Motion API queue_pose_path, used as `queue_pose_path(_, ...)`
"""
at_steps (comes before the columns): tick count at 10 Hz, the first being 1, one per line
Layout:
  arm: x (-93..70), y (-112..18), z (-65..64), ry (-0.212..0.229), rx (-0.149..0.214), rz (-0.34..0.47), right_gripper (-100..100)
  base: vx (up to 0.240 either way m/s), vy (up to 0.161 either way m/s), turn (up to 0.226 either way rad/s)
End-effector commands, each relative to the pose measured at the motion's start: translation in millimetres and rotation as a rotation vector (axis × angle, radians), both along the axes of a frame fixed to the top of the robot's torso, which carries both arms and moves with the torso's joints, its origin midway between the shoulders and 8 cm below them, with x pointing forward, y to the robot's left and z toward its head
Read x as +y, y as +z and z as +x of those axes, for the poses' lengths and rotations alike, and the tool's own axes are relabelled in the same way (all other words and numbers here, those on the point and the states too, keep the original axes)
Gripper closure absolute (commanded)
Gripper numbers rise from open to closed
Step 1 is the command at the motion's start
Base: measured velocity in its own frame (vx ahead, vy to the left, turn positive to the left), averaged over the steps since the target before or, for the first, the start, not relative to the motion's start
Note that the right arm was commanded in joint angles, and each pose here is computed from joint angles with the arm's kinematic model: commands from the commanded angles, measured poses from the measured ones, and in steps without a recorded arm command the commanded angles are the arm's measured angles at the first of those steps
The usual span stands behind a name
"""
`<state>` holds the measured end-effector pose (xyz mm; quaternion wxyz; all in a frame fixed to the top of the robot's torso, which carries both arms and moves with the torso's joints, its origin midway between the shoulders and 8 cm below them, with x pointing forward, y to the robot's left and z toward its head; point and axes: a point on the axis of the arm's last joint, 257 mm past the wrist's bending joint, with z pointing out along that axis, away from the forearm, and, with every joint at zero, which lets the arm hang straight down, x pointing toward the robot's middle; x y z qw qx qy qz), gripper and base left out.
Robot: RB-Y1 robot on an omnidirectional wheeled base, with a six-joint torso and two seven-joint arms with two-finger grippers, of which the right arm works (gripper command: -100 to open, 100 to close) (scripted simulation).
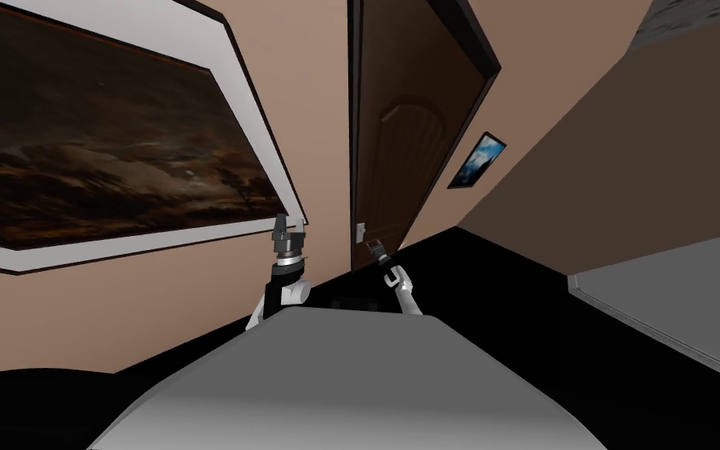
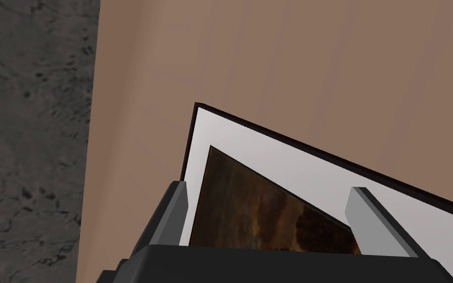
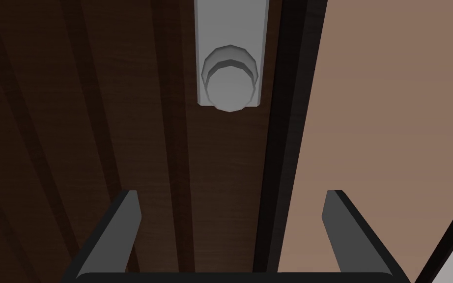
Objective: Pull the door open
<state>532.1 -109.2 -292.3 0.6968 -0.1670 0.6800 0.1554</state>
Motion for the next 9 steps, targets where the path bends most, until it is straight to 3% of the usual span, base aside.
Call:
queue_pose_path(1, -15.0, 0.8, 5.9, -0.031, -0.005, -0.004, -100, -0.007, 0.017, 0.177)
queue_pose_path(9, -77.4, 2.1, 28.6, -0.191, -0.009, -0.002, -100, 0.012, 0.019, 0.203)
